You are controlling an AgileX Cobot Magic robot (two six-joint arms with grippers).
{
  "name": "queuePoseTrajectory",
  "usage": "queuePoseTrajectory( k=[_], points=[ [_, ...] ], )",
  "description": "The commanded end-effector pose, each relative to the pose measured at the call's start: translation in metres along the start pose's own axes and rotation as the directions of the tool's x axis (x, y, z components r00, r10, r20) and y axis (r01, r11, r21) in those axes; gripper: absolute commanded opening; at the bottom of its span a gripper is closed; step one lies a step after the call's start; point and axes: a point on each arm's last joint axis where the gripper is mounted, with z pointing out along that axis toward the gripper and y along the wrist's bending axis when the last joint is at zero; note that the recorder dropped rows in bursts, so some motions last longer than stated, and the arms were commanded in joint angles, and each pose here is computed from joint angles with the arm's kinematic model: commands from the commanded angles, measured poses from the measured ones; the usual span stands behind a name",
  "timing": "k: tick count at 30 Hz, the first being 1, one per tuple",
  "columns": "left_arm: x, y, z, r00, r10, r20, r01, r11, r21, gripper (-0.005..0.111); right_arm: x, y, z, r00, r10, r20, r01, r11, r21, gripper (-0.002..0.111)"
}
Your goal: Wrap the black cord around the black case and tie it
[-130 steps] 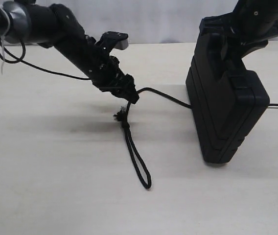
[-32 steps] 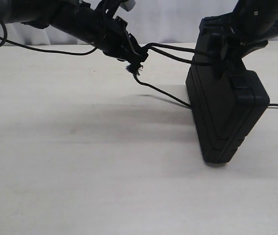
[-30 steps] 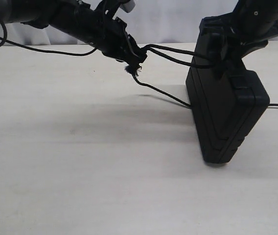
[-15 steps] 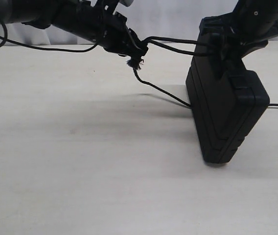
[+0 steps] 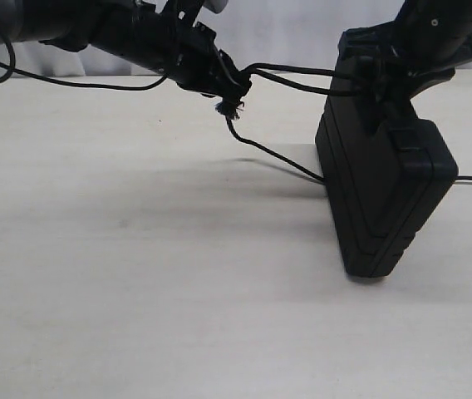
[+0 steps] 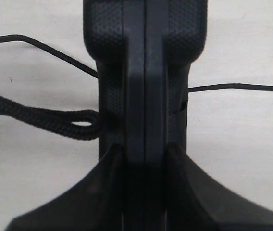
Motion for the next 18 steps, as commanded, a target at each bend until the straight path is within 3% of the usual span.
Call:
queuePoseTrajectory(
  k=[1,10,18],
  points=[
    [-0.007,-0.012,0.009,0.999,0.034,0.023,-0.032,0.998,-0.051,0.0,-0.001,0.0,-0.002,1.0,-0.006,0.014,0.006,1.0,0.0,0.004],
    [-0.015,-0.024,0.017,0.996,0.069,0.052,-0.063,0.992,-0.105,0.0,-0.001,0.0,-0.002,1.0,-0.006,0.014,0.006,1.0,0.0,0.004],
    [-0.017,-0.044,0.025,0.995,0.094,0.042,-0.092,0.995,-0.044,0.0,-0.001,0.0,-0.002,1.0,-0.006,0.014,0.006,1.0,0.0,0.004]
  ],
)
